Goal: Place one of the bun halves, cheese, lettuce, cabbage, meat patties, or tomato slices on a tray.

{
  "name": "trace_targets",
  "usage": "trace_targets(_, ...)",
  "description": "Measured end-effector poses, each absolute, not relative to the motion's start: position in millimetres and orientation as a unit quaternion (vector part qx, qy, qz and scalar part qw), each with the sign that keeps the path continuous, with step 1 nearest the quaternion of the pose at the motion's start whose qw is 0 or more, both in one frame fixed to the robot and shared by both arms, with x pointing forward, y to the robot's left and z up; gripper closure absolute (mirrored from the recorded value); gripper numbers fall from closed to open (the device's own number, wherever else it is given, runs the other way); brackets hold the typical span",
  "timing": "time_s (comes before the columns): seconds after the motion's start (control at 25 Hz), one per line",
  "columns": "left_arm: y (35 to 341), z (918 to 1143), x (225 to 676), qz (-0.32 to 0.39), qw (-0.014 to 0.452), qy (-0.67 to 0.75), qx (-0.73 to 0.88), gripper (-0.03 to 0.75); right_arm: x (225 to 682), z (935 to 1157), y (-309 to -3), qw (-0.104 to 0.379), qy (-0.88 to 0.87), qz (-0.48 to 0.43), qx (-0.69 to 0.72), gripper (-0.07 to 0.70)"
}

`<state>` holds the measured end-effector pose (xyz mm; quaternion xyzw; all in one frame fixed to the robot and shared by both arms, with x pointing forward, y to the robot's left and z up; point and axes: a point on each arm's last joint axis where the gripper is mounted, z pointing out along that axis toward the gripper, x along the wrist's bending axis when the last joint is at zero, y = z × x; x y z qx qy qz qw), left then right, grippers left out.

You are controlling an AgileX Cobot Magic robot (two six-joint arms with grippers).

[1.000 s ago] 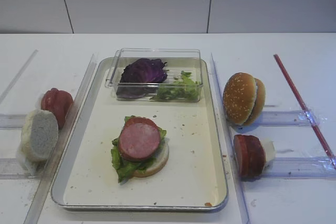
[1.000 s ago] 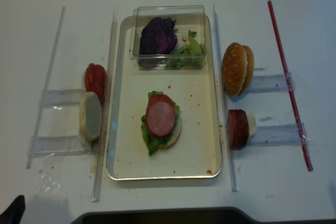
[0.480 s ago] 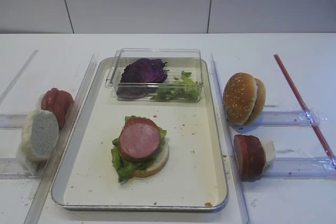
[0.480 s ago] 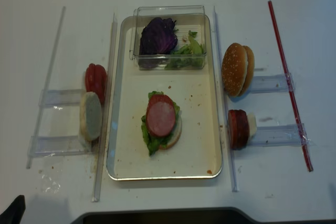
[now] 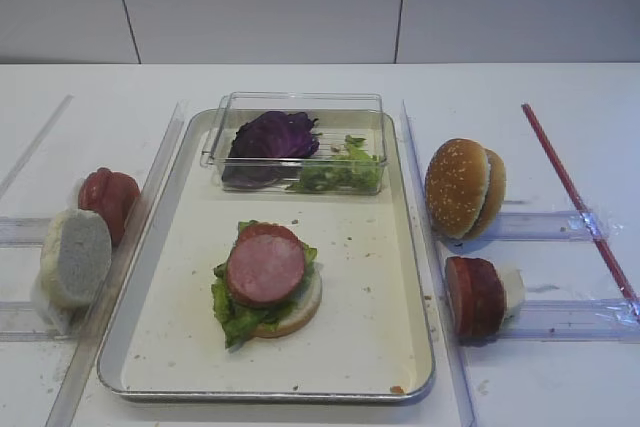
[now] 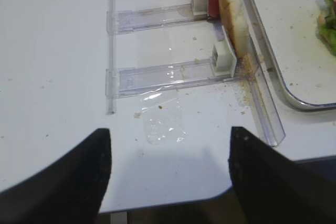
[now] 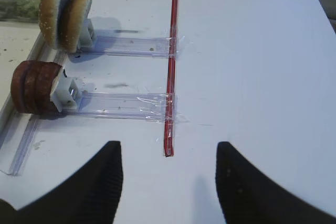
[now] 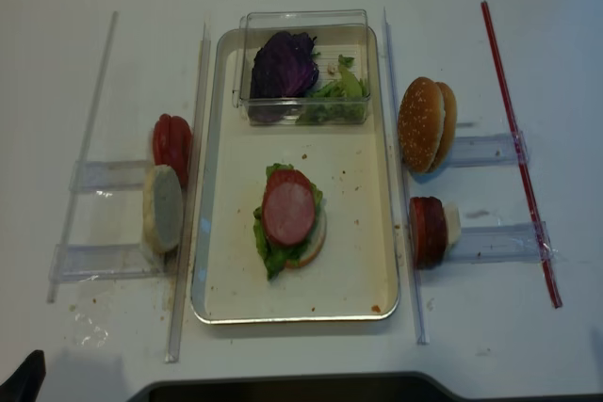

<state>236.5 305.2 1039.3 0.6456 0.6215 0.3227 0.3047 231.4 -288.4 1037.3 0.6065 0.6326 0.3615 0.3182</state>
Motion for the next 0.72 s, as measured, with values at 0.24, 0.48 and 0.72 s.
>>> trace_targets(0.24, 305.2, 1039.3, 236.5, 0.323, 0.305, 0.621, 0.646, 0.276, 231.4, 1037.3, -288.4, 0.318, 0.633, 0.361, 0.607, 0.211)
trace_targets(0.48, 305.2, 1039.3, 236.5, 0.323, 0.305, 0.621, 0.646, 0.276, 231.4, 1037.3, -288.4, 0.319, 0.633, 0.361, 0.606, 0.211)
trace_targets(0.72, 305.2, 1039.3, 236.5, 0.323, 0.305, 0.621, 0.646, 0.276, 231.4, 1037.3, -288.4, 0.319, 0.633, 0.361, 0.606, 0.211)
